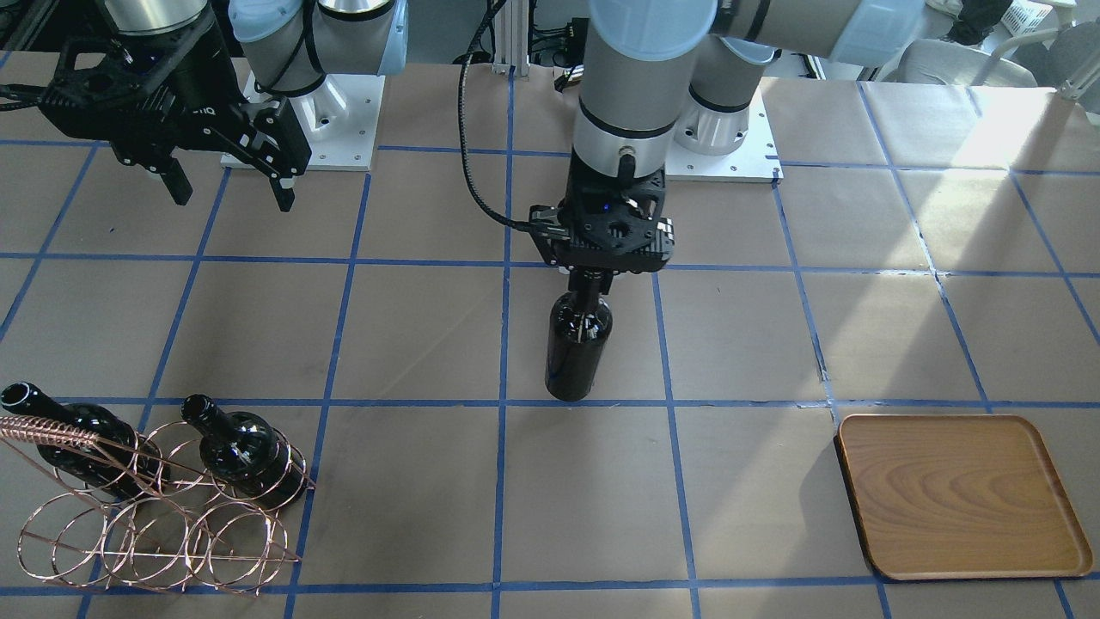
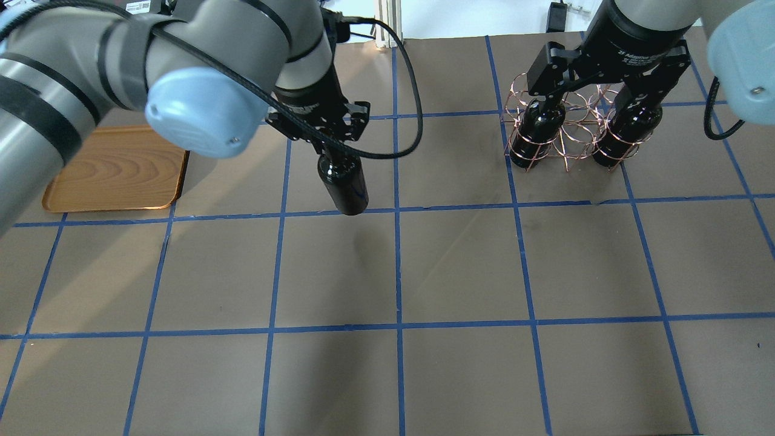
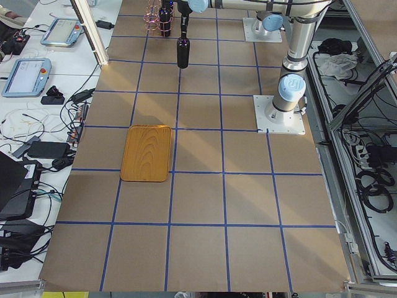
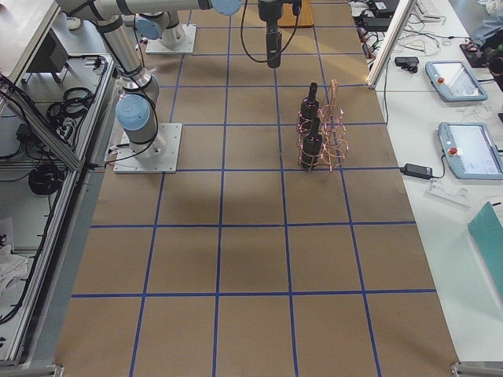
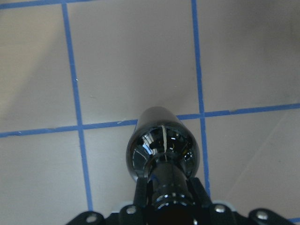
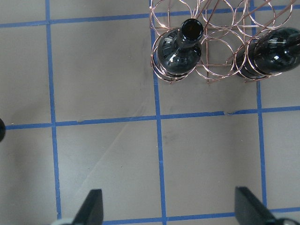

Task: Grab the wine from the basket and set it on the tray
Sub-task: 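Carry the bottle with the left gripper over the wooden tray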

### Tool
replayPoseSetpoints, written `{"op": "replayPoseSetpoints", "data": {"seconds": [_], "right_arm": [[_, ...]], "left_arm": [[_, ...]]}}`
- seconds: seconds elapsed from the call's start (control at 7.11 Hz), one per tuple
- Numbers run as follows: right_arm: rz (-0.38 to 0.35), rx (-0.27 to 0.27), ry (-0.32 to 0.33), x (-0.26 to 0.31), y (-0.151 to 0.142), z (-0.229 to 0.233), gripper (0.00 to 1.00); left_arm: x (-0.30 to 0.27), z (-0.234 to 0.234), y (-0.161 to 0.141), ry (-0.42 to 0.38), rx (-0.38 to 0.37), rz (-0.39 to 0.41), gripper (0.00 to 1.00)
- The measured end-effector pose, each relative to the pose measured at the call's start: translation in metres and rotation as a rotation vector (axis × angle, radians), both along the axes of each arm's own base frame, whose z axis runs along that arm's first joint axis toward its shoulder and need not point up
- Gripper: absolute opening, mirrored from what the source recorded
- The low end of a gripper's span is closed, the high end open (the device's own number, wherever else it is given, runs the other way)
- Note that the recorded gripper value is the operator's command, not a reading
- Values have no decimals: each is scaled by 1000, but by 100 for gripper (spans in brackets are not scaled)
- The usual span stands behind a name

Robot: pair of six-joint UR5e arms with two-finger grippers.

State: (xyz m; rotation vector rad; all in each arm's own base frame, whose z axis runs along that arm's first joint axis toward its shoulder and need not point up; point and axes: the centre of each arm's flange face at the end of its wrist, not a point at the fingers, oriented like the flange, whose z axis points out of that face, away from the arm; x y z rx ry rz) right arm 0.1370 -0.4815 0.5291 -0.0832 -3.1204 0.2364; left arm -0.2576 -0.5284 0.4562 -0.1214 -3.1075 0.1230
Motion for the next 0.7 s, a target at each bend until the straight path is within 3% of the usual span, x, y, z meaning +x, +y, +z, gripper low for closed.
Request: {"op": "replayPoseSetpoints", "data": {"seconds": [0.28,0.7], "right_arm": [[0,0,0,0,0,0,100],[-2,1,-1,0,0,0,100]], "left_arm": [[94,16,-38,13,0,11,0],[233,26,-70,30,64,-8,0]]}}
